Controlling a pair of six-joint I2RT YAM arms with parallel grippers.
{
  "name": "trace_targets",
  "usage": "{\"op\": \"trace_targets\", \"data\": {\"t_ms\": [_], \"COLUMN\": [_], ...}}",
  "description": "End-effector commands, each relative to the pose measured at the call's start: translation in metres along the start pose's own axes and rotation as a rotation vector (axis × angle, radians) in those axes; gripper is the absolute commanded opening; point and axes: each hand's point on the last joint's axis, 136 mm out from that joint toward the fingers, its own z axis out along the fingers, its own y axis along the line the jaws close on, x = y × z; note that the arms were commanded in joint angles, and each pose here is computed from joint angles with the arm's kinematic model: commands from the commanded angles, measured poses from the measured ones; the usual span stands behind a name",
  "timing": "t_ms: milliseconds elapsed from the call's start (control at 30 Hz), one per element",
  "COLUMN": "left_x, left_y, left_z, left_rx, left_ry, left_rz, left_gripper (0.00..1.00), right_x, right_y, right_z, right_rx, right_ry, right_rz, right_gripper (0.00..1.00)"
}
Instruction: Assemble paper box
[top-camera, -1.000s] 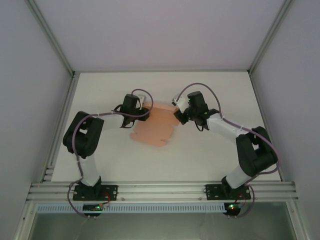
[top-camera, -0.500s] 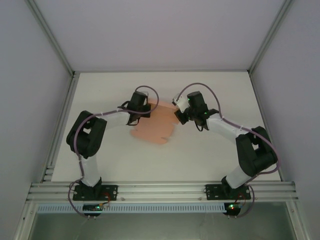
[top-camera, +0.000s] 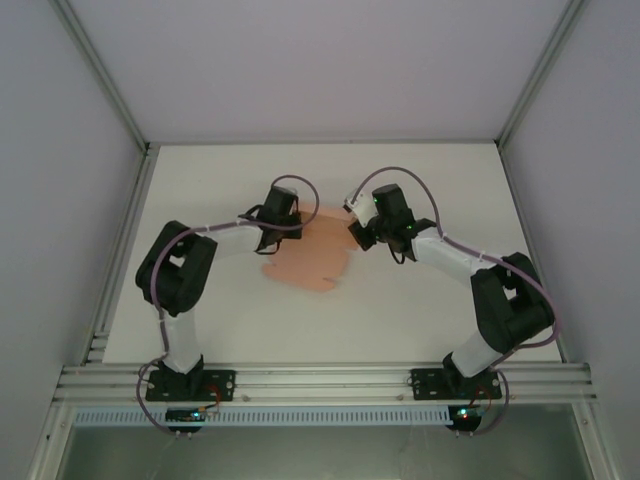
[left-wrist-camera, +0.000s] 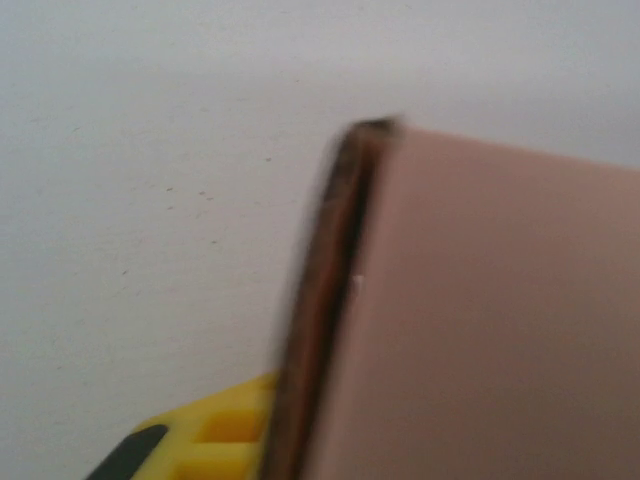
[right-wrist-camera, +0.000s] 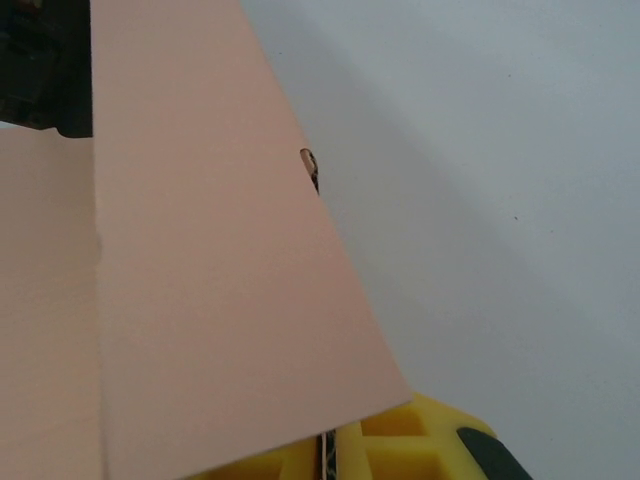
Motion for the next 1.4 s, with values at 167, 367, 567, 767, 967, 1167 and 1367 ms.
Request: {"op": "trace_targets", "data": {"t_ms": [167, 367, 567, 767, 967, 1167, 1367], "left_x": [-0.011, -0.014, -0.016, -0.018, -0.032, -0.045, -0.049], "left_y": [0.01, 0.005, -0.001, -0.007, -0.012, -0.009, -0.007], "left_z": [-0.025, -0.034, -0.032, -0.018, -0.013, -0.011, -0.001], "left_rx": [0.065, 0.138, 0.2, 0.227, 0.237, 0.211, 0.186], "left_ry": [-0.037, -0.056, -0.079, -0.062, -0.111, -0.161, -0.156], "left_rz": [-0.016, -0.05, -0.064, -0.046, -0.04, -0.035, -0.019], "left_gripper": [0.36, 0.46, 0.48, 0.44, 0.42, 0.37, 0.07], "right_x": [0.005, 0.004, 0.004, 0.004, 0.007, 0.008, 0.005], "right_y": [-0.004, -0.002, -0.001, 0.001, 0.002, 0.003, 0.0], "right_z": [-0.002, -0.001, 0.001, 0.002, 0.004, 0.004, 0.004], "right_rx": [0.008, -0.003, -0.011, -0.024, -0.033, -0.04, -0.027], "right_ry": [0.043, 0.039, 0.044, 0.047, 0.063, 0.078, 0.075], "right_rz": [0.014, 0.014, 0.015, 0.017, 0.019, 0.017, 0.016], "right_gripper": [0.1, 0.1, 0.11, 0.12, 0.12, 0.12, 0.18]}}
